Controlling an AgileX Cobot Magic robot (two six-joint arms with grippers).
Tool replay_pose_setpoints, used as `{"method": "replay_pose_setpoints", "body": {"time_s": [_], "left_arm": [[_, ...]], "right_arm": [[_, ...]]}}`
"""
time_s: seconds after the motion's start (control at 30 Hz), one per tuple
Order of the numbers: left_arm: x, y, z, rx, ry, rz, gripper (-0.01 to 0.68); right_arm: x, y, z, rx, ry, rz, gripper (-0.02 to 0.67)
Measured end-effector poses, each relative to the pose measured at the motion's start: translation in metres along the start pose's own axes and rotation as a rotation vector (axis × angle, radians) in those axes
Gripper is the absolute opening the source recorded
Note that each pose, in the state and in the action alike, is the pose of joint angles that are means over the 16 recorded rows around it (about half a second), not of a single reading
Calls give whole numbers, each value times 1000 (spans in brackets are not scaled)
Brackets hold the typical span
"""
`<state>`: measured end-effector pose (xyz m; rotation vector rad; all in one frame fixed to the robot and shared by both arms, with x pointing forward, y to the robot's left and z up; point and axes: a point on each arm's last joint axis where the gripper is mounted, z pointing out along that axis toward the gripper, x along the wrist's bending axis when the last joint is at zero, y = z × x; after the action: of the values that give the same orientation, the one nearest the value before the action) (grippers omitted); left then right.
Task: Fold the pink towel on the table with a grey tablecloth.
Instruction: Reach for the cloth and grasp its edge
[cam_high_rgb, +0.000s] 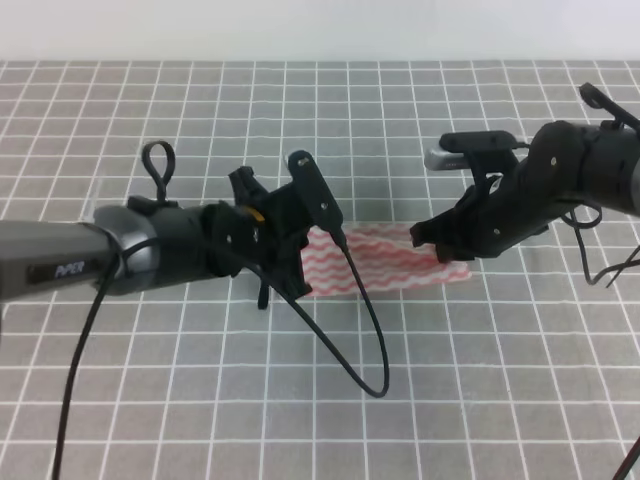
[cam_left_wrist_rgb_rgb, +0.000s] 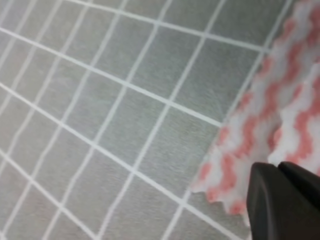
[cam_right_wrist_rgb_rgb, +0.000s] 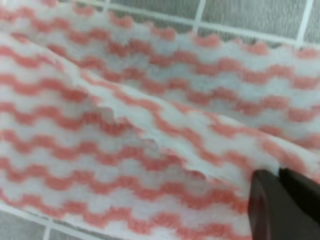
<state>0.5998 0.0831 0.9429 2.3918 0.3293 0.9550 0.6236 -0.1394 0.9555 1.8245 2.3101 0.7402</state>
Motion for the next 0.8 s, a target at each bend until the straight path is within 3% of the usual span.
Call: {"method": "replay_pose_setpoints", "body": {"time_s": [0.17,0.57,0.8], "left_arm": [[-1,-3,3,7,-1,-5,-1],[0,-3,4,1,23,-9,-1],[0,-4,6,0,37,-9,-1]], "right_arm": [[1,2,-1,-6,0,-3,20],[1,4,-2,-14,0,-6,191],[1,6,-2,-33,-2,-7,246]]}}
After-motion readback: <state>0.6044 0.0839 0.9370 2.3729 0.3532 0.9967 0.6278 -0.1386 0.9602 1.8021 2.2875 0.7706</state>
